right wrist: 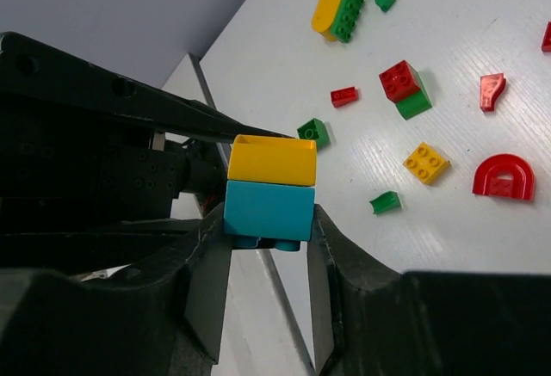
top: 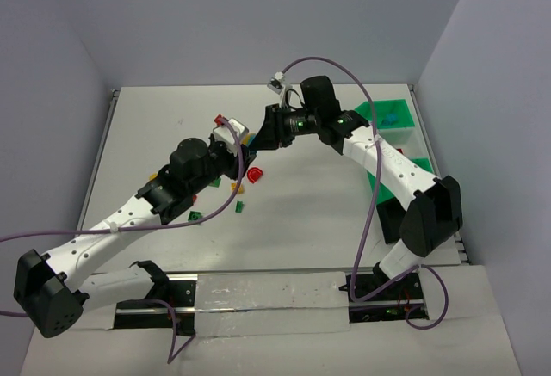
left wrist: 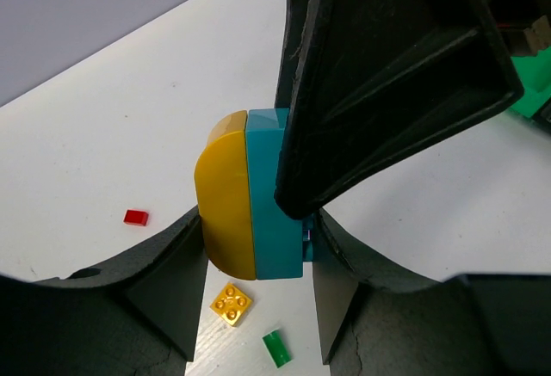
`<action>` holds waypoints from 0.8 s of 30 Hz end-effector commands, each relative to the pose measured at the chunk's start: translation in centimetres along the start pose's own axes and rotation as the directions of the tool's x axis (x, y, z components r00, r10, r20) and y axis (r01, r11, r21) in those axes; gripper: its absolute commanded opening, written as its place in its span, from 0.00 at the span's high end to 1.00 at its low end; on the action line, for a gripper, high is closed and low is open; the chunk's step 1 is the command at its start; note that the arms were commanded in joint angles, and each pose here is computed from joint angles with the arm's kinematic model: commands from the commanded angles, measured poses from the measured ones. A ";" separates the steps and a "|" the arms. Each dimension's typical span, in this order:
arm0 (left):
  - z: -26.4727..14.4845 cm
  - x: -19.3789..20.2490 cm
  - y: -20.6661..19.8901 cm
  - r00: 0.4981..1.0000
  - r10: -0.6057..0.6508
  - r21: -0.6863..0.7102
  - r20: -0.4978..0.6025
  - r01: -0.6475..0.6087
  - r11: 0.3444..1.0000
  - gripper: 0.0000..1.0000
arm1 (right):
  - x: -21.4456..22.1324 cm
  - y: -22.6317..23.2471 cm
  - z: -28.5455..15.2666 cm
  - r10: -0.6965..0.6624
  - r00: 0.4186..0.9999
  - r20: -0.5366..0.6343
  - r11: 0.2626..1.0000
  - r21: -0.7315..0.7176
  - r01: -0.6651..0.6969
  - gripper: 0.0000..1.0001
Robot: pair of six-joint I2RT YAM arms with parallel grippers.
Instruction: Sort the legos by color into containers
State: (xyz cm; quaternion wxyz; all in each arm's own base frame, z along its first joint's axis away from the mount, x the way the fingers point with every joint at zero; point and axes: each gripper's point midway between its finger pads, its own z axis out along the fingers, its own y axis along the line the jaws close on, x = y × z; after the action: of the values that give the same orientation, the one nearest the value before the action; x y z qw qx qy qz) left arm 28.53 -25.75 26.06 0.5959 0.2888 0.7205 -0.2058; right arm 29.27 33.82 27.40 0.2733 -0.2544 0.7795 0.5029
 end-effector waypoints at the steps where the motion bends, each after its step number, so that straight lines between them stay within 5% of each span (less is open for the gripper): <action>1: -0.4 -4.6 -0.4 0.991 -0.006 0.019 0.130 0.004 1.000 0.54 | 0.0 0.8 0.2 -0.023 1.000 0.005 0.999 -0.040 0.023 0.69; 2: -0.4 -4.5 -0.5 0.992 -0.005 0.022 0.127 0.002 1.000 0.43 | 0.0 1.0 0.1 -0.025 1.000 0.001 0.998 -0.053 0.025 0.73; 4: -0.3 -3.9 -0.5 0.995 -0.008 0.022 0.096 0.006 1.000 0.06 | 0.1 1.3 0.1 -0.033 0.999 -0.001 0.997 -0.069 0.033 0.85; 5: -0.4 -3.7 -0.4 0.996 -0.007 0.018 0.085 0.006 1.000 0.01 | 0.1 1.4 0.0 -0.037 0.999 -0.002 0.997 -0.073 0.037 0.88; 8: -0.6 -2.9 -0.3 1.000 -0.007 0.015 0.029 0.006 1.000 0.01 | 0.2 0.8 -0.5 -0.063 0.998 -0.004 0.996 -0.066 0.062 0.99; 14: -3.0 -2.8 -1.4 0.996 -0.015 0.137 -0.093 0.028 0.990 0.01 | 0.5 -2.0 -3.9 -0.058 0.998 -0.003 0.998 -0.014 0.058 1.00; 24: -3.8 -4.0 -0.2 0.936 -0.267 0.345 -0.229 0.334 0.877 0.01 | 2.4 -3.5 -8.5 -0.188 0.980 -0.060 0.982 -0.017 0.188 1.00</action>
State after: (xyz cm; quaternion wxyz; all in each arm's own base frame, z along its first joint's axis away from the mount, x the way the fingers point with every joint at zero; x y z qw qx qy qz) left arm 27.90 -23.59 29.91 0.4944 0.2841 0.7649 -0.2997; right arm 30.93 25.26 24.25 0.2777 -0.2640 0.7958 0.4689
